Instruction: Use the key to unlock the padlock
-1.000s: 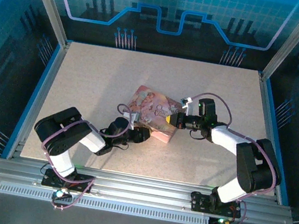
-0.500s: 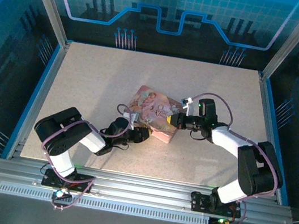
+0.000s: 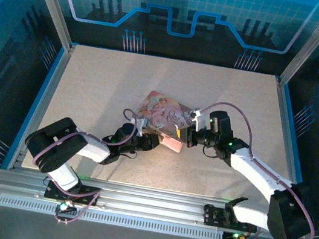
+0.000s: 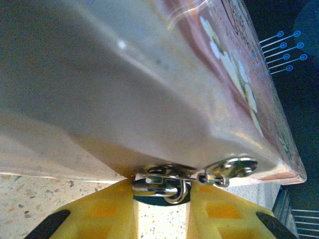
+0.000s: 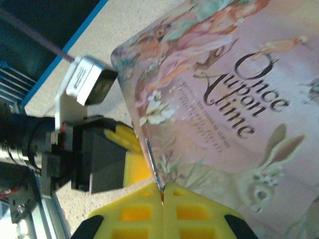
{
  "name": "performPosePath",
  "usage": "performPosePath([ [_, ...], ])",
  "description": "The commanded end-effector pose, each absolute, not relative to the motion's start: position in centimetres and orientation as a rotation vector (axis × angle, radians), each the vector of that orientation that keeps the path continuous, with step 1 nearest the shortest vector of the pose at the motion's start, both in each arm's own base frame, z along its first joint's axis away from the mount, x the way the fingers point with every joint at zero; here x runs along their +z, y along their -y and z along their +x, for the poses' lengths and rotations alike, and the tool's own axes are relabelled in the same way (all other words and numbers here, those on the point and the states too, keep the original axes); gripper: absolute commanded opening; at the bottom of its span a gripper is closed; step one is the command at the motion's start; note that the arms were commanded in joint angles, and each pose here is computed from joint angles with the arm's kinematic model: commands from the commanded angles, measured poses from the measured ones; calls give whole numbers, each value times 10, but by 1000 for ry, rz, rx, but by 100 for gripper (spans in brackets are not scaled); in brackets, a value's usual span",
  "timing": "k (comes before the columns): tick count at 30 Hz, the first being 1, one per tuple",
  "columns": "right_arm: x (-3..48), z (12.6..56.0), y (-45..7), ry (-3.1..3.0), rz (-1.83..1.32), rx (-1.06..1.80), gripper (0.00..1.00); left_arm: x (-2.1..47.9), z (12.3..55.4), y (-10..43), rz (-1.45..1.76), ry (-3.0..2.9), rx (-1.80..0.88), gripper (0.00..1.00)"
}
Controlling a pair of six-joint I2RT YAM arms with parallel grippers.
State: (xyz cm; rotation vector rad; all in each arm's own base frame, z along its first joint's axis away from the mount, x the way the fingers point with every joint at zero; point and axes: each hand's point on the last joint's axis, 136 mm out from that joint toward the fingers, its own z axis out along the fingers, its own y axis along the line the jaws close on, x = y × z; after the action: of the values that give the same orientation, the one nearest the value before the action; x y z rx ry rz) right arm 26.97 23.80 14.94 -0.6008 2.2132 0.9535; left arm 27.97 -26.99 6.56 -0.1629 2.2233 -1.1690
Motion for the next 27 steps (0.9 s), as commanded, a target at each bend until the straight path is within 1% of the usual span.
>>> performPosePath([
  [1, 135, 249, -240, -2224, -726, 869, 1, 97, 282, 284, -123, -2159, -1249, 25],
  [6, 120, 228, -253, -2209, -861, 807, 1, 104, 281, 290, -121, -2163, -1279, 25],
  [15, 88, 219, -261, -2210, -1007, 670, 1, 111, 280, 291, -125, -2163, -1275, 25],
  [21, 80, 227, -255, -2202, -1044, 569, 1, 115, 277, 294, -117, -2165, -1279, 25],
  [27, 85, 243, -246, -2181, -1009, 562, 1, 117, 277, 293, -117, -2163, -1276, 24],
])
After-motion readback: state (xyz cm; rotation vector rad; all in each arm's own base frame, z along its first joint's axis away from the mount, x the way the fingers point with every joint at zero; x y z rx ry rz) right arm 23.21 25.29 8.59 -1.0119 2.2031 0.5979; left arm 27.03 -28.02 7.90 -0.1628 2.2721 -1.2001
